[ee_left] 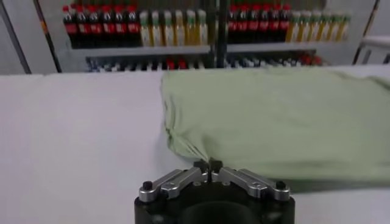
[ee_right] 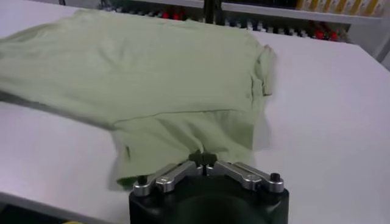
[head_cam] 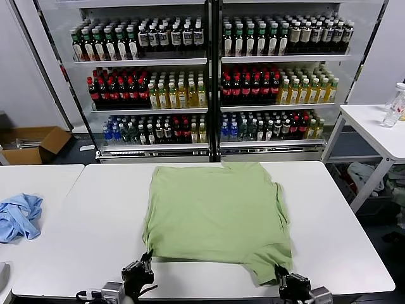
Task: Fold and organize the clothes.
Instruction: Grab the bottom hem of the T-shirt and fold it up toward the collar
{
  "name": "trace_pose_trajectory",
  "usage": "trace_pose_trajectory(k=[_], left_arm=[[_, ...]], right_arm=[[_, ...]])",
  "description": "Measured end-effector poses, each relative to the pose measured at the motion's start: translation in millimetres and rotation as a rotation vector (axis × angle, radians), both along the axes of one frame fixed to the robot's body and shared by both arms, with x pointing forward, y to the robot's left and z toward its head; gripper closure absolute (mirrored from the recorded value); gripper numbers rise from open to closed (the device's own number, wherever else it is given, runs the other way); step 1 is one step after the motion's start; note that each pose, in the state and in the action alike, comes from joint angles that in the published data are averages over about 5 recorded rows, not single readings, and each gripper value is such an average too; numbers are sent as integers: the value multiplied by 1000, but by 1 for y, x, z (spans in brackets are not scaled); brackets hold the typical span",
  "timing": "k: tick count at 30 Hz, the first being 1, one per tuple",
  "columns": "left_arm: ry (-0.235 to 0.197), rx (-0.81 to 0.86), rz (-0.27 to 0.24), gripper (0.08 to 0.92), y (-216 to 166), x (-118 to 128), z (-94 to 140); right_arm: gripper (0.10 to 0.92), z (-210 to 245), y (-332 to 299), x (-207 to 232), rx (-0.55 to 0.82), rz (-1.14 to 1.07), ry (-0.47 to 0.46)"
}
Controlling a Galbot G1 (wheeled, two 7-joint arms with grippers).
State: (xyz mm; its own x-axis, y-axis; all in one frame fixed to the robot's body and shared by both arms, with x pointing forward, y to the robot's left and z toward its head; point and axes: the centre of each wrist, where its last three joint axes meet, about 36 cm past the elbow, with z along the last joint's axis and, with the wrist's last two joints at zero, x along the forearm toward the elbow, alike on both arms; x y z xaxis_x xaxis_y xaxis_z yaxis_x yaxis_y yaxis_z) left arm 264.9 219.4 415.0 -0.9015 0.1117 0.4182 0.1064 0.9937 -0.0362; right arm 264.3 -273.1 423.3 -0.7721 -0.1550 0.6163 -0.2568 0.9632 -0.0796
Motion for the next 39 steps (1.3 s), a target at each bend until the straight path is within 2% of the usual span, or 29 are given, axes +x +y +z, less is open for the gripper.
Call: trace_pose_trajectory(k=[5,12,20,29,32,39], left_arm=[[-62,-27,2,914,9,6,12],[-102,-48,-18,914,15,20,16],[-130,-43,-36,914,17,46,9],[-122,-2,-53,911,19,82,-6],[-121,6,-51,867,20,92,-8],[-144,2,-33,666,20,106,-8]], right_arm=[[914,16,-1,24,10,13,-93],[914,35,-5,65,13,33,-212],[914,41,-5,117,-5,62,-309],[914,35,9,167,-67,117,-365],[892,31,15,175,-91,134,-360],[702,22,22,180,-139,155,-357]])
